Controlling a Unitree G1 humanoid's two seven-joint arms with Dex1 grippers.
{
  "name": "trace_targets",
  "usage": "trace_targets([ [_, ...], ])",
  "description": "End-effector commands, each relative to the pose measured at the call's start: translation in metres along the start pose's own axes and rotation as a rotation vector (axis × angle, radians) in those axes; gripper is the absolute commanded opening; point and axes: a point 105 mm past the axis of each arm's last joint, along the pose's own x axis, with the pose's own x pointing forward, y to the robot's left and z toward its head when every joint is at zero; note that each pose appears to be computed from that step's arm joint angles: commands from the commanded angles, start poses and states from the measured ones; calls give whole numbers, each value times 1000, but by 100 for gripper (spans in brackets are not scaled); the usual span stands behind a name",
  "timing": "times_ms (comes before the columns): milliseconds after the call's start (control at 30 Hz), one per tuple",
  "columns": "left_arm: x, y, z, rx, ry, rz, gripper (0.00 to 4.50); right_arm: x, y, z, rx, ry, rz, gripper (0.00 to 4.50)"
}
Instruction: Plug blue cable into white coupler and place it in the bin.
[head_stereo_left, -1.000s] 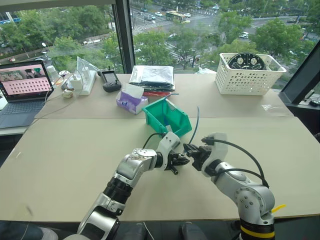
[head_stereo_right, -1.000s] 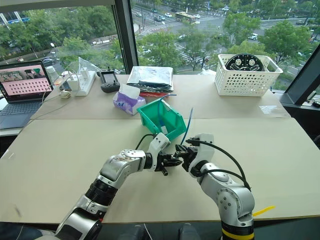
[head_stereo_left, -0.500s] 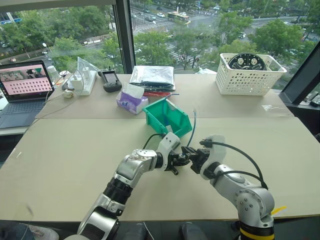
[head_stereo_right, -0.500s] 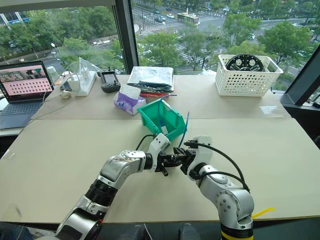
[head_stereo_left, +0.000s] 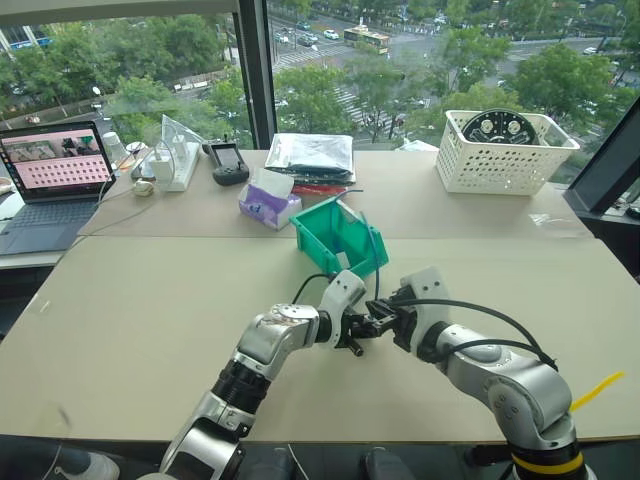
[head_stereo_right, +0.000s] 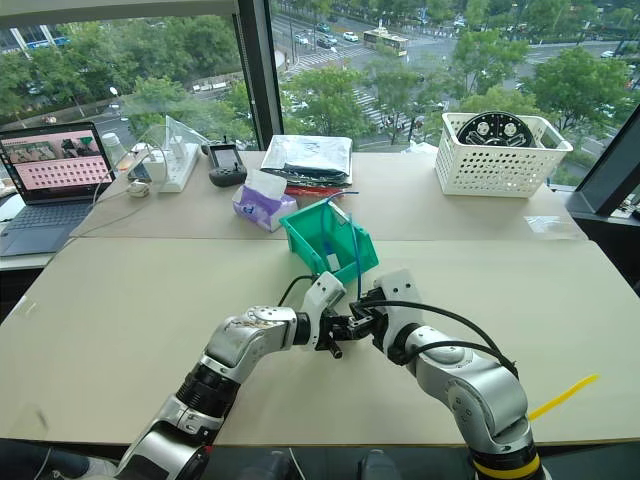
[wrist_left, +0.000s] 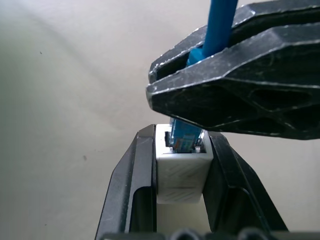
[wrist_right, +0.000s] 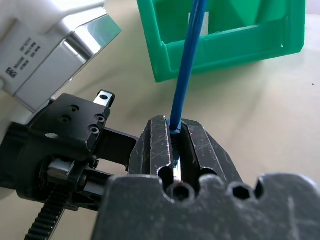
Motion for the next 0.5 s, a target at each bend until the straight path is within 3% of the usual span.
trace_targets([
  [33, -13, 8, 25, 32, -92, 59, 70, 2, 12, -79, 113, 302, 56, 0],
  [500, -18, 10, 27, 8, -96, 81, 70, -1, 5, -133, 180, 436, 21, 0],
])
